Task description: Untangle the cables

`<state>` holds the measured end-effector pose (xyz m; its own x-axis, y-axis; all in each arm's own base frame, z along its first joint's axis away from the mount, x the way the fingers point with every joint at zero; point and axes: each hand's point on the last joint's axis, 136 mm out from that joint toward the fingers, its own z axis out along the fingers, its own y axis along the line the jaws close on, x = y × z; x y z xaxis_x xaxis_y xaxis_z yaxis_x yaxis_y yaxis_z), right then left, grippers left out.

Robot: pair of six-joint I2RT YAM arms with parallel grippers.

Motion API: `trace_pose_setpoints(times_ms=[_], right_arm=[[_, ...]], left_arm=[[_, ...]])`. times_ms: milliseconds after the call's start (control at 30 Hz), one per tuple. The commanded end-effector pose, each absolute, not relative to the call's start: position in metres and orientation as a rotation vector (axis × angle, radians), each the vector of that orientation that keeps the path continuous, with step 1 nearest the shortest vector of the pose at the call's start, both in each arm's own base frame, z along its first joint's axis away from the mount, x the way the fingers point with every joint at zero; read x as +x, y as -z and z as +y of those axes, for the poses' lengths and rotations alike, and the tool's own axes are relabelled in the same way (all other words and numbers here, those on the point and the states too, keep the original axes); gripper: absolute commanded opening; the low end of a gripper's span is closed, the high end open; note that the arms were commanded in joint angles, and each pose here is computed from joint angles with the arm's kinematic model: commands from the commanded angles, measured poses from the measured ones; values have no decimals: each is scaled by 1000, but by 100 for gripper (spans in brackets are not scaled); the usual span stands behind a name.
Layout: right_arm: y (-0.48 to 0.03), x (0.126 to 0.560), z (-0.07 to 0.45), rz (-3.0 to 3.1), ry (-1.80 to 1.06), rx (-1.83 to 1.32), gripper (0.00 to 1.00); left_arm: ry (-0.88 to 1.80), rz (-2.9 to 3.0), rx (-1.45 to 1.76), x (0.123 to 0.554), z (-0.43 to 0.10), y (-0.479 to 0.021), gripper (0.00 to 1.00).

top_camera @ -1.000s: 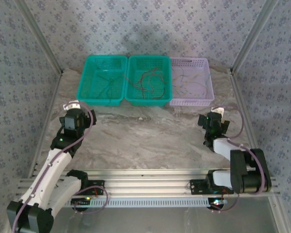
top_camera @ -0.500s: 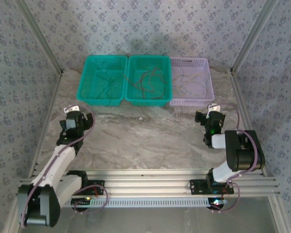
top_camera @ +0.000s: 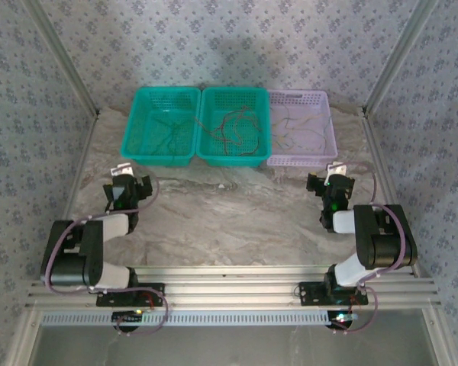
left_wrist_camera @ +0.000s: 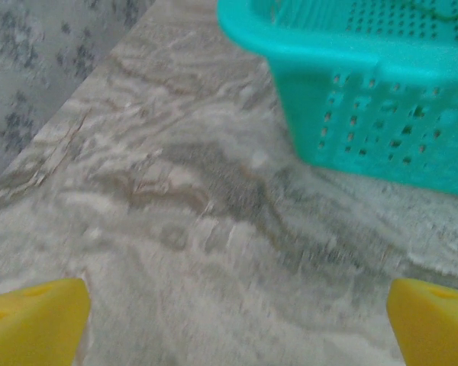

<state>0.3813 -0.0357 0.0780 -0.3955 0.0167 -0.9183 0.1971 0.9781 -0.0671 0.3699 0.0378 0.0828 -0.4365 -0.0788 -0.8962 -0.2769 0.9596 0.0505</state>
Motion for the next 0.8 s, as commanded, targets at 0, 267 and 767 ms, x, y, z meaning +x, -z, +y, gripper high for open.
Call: trace_pose_setpoints(times_ms=[0,267,767], right_arm=[[-89,386,-36,1933,203,141,100],[-88,386,-35,1935,198,139,100],[-88,386,-35,1935,197,140,100]], left_arm=[[-220,1889,-198,389,33,-95,100],[-191,1915,-222,391,38,-93,100],[-180,1922,-204,391,35,-92,100]])
